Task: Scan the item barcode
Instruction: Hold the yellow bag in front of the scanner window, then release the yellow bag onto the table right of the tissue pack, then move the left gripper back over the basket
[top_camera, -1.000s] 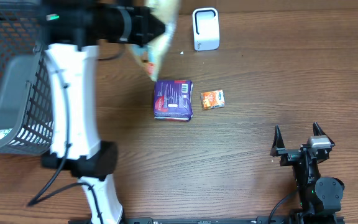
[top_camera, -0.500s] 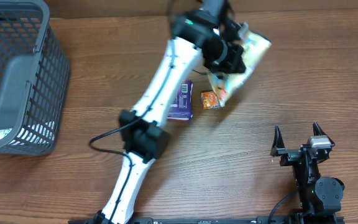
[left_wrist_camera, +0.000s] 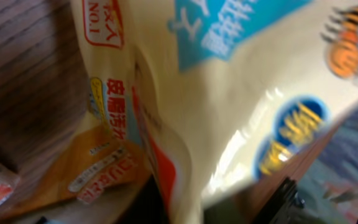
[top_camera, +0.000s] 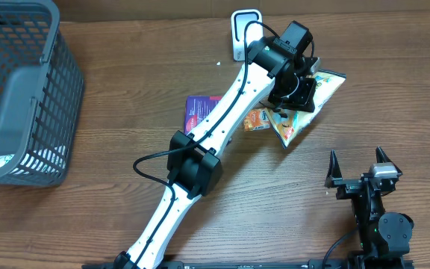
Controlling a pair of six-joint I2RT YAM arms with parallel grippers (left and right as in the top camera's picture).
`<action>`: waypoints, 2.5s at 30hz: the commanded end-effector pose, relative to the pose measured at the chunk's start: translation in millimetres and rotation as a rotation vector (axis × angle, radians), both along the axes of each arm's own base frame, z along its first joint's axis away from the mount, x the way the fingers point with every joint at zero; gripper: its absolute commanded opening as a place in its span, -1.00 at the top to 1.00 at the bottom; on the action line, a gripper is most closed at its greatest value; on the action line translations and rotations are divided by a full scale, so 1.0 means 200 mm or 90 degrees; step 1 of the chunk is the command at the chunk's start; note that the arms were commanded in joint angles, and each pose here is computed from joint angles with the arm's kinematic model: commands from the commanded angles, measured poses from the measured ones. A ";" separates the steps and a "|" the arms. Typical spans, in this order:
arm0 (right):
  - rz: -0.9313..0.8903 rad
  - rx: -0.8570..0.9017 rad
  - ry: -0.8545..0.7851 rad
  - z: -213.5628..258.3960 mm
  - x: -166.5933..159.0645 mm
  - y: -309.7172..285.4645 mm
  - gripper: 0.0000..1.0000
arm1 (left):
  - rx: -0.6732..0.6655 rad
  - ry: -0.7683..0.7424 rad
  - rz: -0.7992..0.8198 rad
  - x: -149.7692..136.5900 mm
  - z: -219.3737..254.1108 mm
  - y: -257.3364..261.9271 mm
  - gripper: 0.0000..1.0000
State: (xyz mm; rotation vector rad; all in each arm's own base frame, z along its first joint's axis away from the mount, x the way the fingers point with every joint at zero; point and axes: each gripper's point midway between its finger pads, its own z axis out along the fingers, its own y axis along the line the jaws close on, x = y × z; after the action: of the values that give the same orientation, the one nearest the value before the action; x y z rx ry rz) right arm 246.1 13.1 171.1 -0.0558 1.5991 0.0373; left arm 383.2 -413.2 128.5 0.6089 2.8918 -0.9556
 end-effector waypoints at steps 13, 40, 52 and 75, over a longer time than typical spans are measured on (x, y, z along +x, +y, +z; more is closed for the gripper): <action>-0.004 0.004 -0.003 -0.01 0.00 -0.01 -1.00 | -0.058 0.022 -0.005 -0.01 0.10 -0.03 0.35; -0.004 0.004 -0.003 -0.01 0.00 -0.01 -1.00 | -0.063 -0.271 0.239 0.23 1.18 1.10 -0.27; -0.004 0.004 -0.003 -0.01 0.00 -0.01 -1.00 | -0.048 -0.335 0.472 0.31 1.38 1.96 -0.99; -0.004 0.004 -0.003 -0.01 0.00 -0.01 -1.00 | 0.215 -0.278 1.036 -0.18 1.25 3.54 -0.99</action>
State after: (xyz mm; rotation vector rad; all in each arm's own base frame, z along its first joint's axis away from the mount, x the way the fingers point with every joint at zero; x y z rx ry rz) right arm 246.1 13.1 171.1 -0.0558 1.5991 0.0373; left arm 365.6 271.5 386.1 -1.0643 2.0414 -0.2191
